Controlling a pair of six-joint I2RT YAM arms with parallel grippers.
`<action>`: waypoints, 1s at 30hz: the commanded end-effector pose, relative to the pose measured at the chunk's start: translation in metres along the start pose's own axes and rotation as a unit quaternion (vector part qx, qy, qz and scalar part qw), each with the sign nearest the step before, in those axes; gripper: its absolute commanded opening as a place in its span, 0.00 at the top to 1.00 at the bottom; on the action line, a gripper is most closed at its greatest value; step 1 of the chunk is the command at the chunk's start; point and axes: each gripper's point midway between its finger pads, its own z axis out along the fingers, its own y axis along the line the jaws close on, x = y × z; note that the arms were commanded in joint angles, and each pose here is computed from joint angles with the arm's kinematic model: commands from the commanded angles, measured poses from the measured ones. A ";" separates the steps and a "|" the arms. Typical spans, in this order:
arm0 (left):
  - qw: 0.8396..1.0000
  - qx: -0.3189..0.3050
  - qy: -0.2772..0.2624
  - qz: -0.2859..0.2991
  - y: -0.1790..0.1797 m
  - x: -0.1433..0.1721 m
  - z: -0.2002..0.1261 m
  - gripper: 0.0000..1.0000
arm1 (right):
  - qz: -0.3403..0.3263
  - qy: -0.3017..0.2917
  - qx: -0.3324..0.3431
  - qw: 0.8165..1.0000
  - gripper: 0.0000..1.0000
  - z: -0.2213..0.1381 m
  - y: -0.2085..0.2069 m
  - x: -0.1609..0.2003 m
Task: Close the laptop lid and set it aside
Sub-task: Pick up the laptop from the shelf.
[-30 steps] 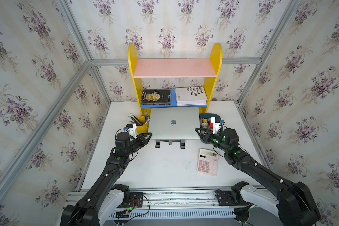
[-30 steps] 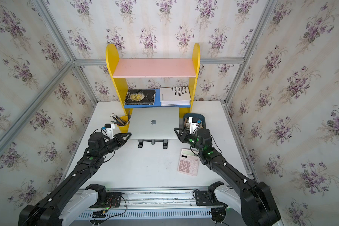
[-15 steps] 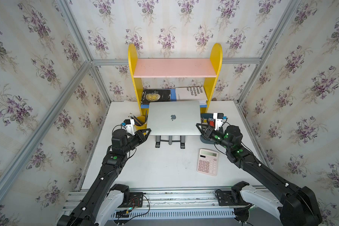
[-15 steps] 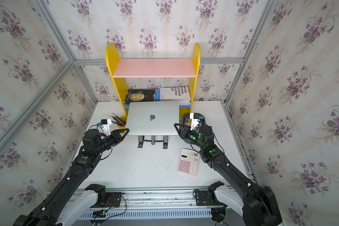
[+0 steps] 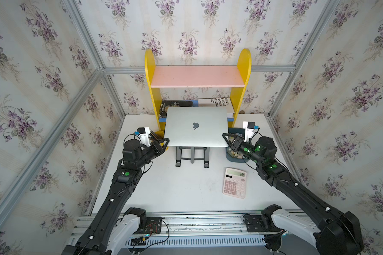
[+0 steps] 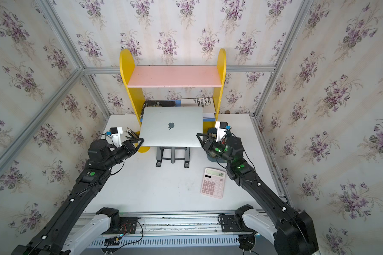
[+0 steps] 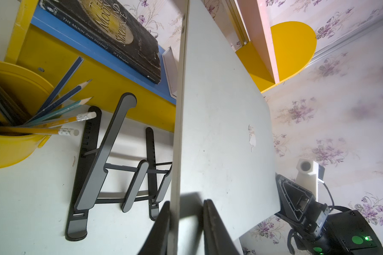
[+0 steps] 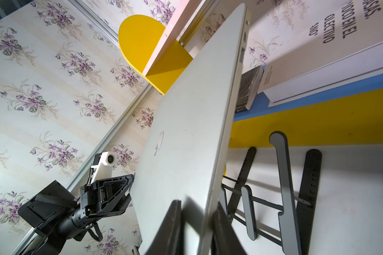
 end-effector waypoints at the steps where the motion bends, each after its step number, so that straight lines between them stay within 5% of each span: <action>1: 0.992 0.100 0.043 0.062 -0.048 0.007 -0.003 1.00 | -0.052 0.056 -0.091 0.993 0.94 -0.001 0.037 0.016; 30: 0.989 0.117 0.035 0.085 -0.092 -0.042 0.015 1.00 | -0.085 0.039 -0.091 0.991 0.94 0.021 0.071 -0.036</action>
